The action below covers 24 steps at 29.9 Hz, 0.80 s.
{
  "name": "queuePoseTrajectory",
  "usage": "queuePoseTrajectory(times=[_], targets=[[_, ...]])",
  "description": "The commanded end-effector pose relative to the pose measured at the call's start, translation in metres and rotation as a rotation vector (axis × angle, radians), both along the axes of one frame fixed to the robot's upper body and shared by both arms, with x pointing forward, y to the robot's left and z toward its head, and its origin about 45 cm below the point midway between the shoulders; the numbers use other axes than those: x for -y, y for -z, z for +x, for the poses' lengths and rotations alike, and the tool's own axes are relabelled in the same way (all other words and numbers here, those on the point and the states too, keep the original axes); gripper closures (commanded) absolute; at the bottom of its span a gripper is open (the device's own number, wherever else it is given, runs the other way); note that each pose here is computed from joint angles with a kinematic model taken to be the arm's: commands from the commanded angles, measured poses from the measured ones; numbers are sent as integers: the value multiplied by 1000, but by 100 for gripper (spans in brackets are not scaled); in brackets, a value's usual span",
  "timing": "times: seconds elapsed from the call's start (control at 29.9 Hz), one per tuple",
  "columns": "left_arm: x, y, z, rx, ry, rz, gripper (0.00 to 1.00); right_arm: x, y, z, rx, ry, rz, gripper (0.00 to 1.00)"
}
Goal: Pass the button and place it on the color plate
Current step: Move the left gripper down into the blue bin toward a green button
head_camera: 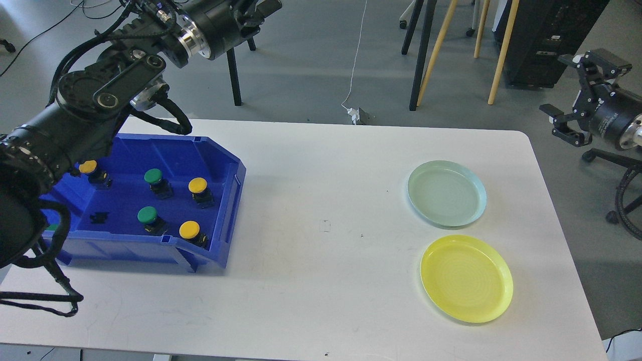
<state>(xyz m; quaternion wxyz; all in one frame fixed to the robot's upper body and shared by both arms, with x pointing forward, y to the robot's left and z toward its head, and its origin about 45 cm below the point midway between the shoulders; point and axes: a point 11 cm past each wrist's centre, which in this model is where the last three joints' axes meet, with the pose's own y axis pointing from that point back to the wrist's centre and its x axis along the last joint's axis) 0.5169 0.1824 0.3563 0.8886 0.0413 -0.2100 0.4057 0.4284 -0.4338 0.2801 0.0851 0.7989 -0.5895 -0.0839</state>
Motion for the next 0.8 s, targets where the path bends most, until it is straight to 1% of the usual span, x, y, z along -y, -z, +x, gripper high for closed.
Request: queuePoseTrajectory(times=[0.0,0.13,0.27,0.37,0.43,0.53,0.6,0.67,0.77], targets=[[-6,-3,4,29,-60,-19,0,-1,0,1,0,3,1,1],[-5,-8,5,45,-77,-45,0,-3,-1,2,4,-3,6,1],[-34,-26,6,26,-76,-129,0,-3,-6,3,19,0,14,1],[-38,-31,1,-15,3,-151,0,-1,-15,4,41,5,27,1],[-36,-36,1,-20,25,-176,0,-1,-17,6,59,14,35,1],[-41,-54,7,15,-51,-335,0,-4,-21,13,91,54,50,2],[-41,-55,10,18,-106,-421,0,-1,-25,15,135,99,48,2],[-43,-56,10,18,-116,-438,0,0,-28,16,180,111,50,2],[-44,-56,4,-10,-36,-433,0,-4,-26,15,176,92,51,2]])
